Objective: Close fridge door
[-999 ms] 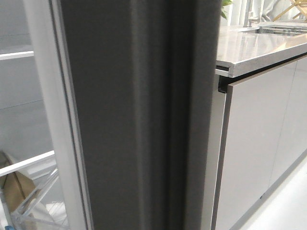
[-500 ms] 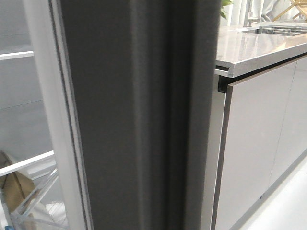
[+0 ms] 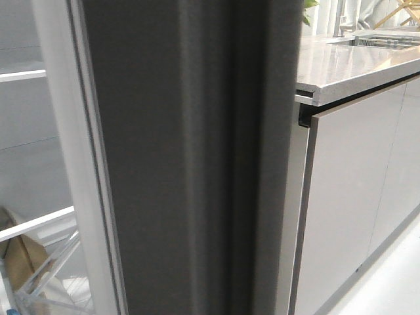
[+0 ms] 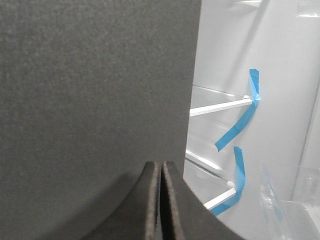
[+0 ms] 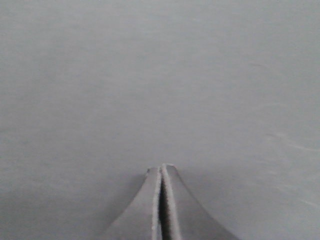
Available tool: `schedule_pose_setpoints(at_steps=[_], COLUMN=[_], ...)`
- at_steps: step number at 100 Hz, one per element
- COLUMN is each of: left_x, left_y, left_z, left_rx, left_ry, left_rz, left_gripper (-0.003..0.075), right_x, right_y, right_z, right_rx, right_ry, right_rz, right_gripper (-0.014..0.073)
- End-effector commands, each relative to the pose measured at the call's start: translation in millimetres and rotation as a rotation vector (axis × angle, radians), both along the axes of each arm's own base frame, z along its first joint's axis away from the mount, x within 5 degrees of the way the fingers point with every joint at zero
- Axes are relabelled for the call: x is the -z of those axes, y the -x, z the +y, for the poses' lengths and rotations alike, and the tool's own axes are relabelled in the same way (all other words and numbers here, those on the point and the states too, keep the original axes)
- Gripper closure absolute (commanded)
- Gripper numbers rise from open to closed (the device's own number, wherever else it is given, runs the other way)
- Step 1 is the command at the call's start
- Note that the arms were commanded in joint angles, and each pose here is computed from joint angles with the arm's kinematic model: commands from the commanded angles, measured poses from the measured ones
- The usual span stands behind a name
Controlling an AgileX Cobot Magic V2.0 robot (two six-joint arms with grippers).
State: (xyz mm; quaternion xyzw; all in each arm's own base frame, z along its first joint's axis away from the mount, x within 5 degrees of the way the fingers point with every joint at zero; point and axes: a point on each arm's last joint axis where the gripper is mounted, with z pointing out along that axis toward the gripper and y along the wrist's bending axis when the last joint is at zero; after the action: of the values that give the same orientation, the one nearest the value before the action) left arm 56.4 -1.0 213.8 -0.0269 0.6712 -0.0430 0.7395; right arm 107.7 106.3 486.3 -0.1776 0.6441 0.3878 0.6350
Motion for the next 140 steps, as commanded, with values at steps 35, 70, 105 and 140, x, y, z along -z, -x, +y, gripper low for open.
schedule_pose_setpoints(at_steps=[35, 70, 105, 140], left_x=[4, 4, 4, 4], left_y=[-2, -2, -2, -2], left_z=[0, 0, 0, 0], left_rx=[0.005, 0.005, 0.005, 0.005], left_ry=[0.006, 0.006, 0.006, 0.006], left_rz=[-0.030, -0.030, -0.030, -0.030], left_gripper=[0.0741, 0.0741, 0.0741, 0.0741], right_x=[-33, -34, -30, -10], right_y=[-2, -51, -107, -157], right_z=[27, 81, 138, 155], right_rx=[-0.087, -0.063, -0.018, 0.058], right_ry=[-0.057, -0.005, -0.005, 0.012], right_rz=[-0.111, -0.108, -0.173, -0.159], right_gripper=[0.0671, 0.0671, 0.0671, 0.0671])
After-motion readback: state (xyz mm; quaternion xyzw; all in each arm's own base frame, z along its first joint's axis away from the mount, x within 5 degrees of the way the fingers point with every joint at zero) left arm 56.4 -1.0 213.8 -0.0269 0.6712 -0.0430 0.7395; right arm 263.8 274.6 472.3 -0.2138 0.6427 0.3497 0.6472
